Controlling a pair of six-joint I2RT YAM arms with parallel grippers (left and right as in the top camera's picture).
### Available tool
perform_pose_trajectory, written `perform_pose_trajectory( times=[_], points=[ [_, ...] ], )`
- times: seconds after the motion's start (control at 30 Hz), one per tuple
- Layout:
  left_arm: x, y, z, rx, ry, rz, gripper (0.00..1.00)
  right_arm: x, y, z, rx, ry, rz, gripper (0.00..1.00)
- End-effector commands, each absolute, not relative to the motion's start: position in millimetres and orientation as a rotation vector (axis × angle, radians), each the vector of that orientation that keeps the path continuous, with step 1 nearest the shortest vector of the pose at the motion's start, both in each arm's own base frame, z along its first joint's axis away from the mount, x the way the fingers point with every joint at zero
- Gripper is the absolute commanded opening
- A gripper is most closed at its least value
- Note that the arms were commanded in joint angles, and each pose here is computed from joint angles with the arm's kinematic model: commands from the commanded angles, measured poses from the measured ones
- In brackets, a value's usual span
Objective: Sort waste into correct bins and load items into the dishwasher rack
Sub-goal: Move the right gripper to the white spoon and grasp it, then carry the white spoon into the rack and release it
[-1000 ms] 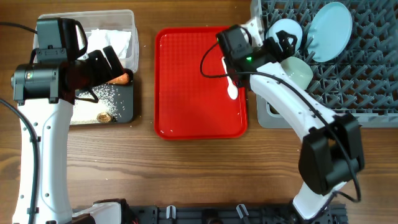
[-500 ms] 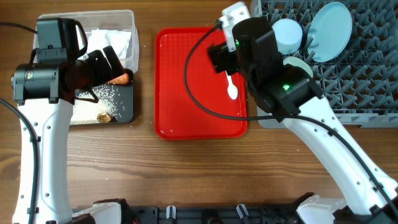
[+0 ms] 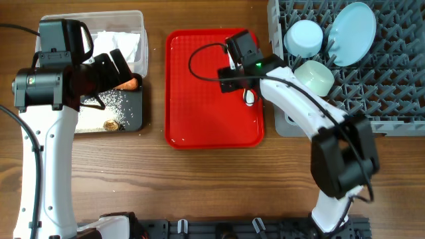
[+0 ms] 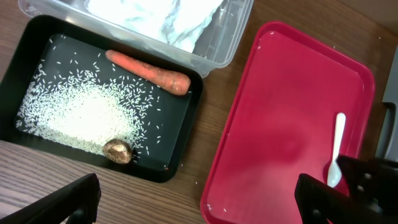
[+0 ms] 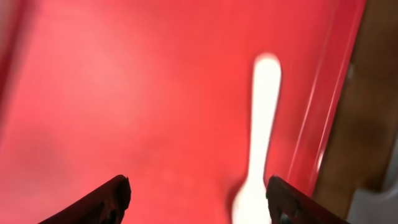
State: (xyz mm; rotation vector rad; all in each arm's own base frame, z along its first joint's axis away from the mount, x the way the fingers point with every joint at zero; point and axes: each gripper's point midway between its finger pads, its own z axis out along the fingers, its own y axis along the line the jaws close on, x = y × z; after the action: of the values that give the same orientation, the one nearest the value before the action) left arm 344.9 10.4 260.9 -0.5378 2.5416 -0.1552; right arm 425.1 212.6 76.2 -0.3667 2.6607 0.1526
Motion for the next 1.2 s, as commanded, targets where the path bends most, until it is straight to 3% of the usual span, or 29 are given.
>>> perform_pose_trajectory(
  times=[0.0, 0.27, 0.57, 0.63, 0.73, 1.03, 1.17],
  points=[
    [344, 11, 263, -0.553, 2.533, -0.162, 1.00, 421, 194, 49, -0.246, 2.760, 0.115, 0.73],
    [344, 11, 263, -0.553, 2.533, -0.162, 1.00, 408, 175, 4, -0.221, 2.900, 0.049, 0.68],
    [344, 11, 263, -0.553, 2.533, -0.162, 1.00, 390, 173, -12, -0.235, 2.993, 0.051, 0.67],
    [344, 11, 263, -0.553, 2.533, -0.162, 1.00, 389, 174, -15, -0.237, 3.001, 0.059, 0.59],
    [344, 11, 263, -0.553, 2.533, -0.162, 1.00, 387, 175, -17, -0.239, 3.009, 0.067, 0.39],
    [344, 11, 263, -0.553, 2.533, -0.162, 1.00, 382, 172, -18, -0.241, 3.033, 0.055, 0.05],
    [344, 11, 263, -0.553, 2.533, -0.162, 1.00, 377, 170, -14, -0.248, 3.048, 0.046, 0.04]
  ],
)
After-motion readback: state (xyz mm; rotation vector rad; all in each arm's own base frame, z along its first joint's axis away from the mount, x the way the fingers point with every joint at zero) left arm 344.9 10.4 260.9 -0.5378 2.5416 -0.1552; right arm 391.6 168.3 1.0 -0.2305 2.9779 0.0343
